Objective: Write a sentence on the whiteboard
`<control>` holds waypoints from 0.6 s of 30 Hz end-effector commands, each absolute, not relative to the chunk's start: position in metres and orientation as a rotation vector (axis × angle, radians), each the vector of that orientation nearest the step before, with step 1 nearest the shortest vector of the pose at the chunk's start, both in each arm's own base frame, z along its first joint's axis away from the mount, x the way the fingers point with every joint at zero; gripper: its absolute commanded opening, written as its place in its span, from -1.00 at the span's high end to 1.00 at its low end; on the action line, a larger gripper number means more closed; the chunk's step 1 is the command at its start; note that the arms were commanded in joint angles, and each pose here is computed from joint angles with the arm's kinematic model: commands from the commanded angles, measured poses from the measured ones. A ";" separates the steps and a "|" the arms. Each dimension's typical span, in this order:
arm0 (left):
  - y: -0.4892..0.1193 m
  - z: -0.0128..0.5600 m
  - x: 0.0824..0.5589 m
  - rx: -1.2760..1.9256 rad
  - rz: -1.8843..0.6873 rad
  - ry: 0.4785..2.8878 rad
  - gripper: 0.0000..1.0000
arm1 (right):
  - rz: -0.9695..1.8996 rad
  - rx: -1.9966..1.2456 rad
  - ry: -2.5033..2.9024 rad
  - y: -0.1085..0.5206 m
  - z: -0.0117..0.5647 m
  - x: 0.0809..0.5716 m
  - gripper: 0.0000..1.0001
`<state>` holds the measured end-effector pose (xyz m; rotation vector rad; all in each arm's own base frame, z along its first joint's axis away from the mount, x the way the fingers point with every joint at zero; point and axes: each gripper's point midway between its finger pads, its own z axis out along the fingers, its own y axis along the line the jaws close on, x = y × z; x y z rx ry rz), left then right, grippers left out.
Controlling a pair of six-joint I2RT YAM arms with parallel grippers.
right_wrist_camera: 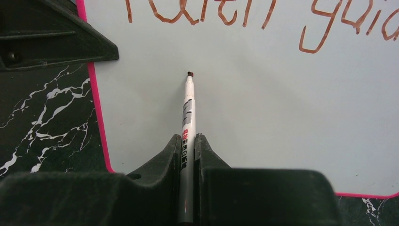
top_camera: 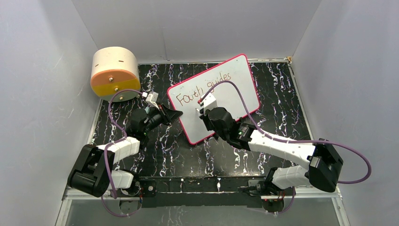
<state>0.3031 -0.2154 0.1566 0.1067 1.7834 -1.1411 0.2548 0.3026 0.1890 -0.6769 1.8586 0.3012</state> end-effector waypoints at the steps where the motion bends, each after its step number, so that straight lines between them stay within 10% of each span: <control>1: -0.218 0.153 0.302 0.142 -1.123 1.791 1.00 | 0.401 -0.663 1.783 0.324 0.220 0.257 1.00; 18: -0.217 0.154 0.302 0.134 -1.114 1.794 1.00 | 0.386 -0.761 1.872 0.316 0.199 0.242 1.00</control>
